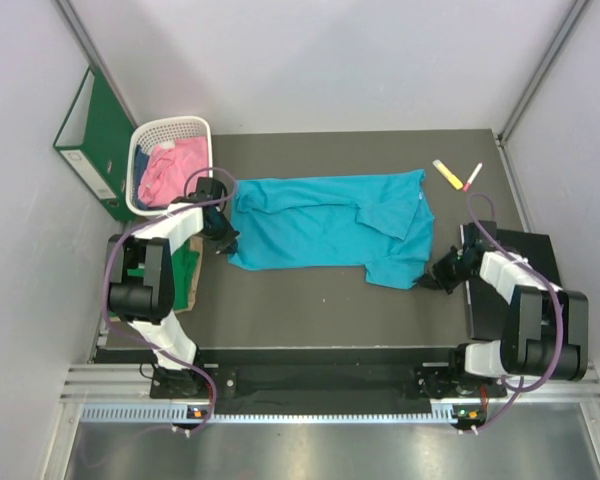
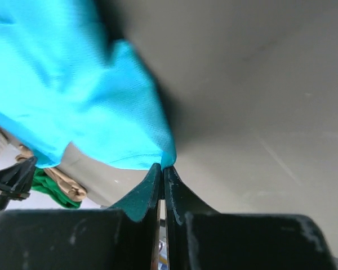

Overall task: Fold and stack the t-shirts
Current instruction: Grap the side of the flattened tshirt closest away from the robot with both arms, then fold the other side of the tshirt into a rectangle

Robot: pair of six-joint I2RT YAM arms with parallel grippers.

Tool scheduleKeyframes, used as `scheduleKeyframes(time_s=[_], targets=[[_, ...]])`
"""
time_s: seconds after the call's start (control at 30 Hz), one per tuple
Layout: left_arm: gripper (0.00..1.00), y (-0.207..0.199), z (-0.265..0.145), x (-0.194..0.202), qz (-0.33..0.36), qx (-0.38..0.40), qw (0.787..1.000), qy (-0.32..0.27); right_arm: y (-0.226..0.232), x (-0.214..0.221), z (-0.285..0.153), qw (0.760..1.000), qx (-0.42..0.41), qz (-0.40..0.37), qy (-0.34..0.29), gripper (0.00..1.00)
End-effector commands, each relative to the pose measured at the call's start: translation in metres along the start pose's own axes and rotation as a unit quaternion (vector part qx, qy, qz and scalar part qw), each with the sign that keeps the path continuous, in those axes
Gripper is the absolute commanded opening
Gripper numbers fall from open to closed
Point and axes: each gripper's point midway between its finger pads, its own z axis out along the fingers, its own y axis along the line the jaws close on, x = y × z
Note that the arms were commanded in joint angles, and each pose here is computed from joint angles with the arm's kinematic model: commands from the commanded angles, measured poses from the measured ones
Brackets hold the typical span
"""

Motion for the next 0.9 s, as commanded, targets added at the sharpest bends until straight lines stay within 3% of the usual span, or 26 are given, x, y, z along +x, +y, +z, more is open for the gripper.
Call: scheduleKeyframes(time_s=[0.0,0.43,0.67,0.87], targets=[[0.00,-0.018,-0.033,-0.021,0.011,0.030,0.999,-0.034,0.038,-0.023,-0.030,0.996,-0.046,-0.050,-0.054,0.00],[0.00,-0.062,-0.066,-0.078,0.008,0.083,0.993,-0.079,0.115,-0.068,-0.063,0.970,-0.128,-0.164,-0.124,0.00],[0.00,-0.082,-0.062,-0.105,0.002,0.102,0.991,-0.085,0.162,-0.108,-0.067,0.951,-0.148,-0.224,-0.150,0.00],[0.00,-0.092,-0.045,-0.120,-0.001,0.103,0.991,-0.081,0.199,-0.137,-0.053,0.943,-0.171,-0.252,-0.137,0.00]])
